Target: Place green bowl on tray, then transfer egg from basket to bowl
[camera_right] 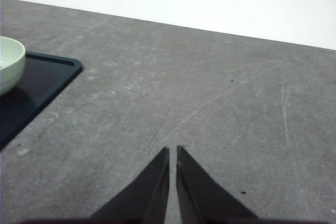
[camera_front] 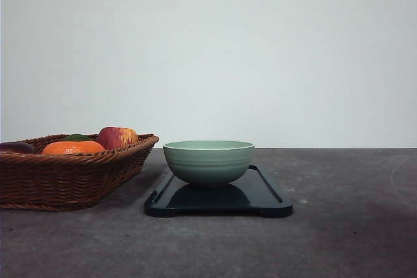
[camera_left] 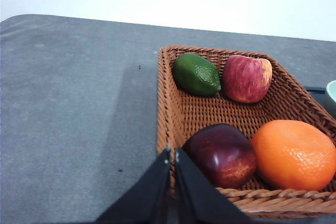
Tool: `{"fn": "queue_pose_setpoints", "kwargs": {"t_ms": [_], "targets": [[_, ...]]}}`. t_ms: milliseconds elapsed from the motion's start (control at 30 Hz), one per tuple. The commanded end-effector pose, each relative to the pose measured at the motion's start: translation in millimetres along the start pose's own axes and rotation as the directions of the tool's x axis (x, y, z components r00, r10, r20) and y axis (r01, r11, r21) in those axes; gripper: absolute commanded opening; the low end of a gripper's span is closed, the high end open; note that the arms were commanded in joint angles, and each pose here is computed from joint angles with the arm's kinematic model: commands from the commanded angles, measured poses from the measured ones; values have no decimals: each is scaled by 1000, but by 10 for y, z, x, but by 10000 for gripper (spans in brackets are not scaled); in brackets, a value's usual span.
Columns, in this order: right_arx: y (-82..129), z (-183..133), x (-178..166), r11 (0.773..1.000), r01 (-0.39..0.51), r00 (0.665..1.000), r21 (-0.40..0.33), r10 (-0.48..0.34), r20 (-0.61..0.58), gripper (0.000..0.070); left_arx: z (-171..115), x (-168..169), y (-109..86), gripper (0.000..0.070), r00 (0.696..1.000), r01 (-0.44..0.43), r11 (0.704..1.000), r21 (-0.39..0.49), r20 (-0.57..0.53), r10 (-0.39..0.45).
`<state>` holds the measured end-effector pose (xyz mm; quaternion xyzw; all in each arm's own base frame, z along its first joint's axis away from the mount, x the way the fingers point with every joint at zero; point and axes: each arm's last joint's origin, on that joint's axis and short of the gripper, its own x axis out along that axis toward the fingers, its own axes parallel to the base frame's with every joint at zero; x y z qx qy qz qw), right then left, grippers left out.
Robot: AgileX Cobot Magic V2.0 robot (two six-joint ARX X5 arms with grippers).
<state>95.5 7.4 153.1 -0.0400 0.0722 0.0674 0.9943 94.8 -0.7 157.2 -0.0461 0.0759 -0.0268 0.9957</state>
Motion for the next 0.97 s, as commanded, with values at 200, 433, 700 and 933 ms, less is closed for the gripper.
{"fn": "queue_pose_setpoints", "kwargs": {"t_ms": [200,433,700,933], "targets": [[0,-9,4,1000,3,1000,-2,-3,0,17,-63,18,7,0,1000,-2,1000,13,-20,2],[-1,-9,4,1000,4,1000,-2,-4,0,17,-63,18,7,0,1000,-2,1000,13,-20,2],[0,-9,4,1000,3,1000,-2,-3,0,17,-63,18,7,0,1000,-2,1000,13,-20,2],[0,-9,4,1000,3,1000,-2,-3,0,17,-63,18,7,0,1000,-2,1000,13,-20,2]]}}
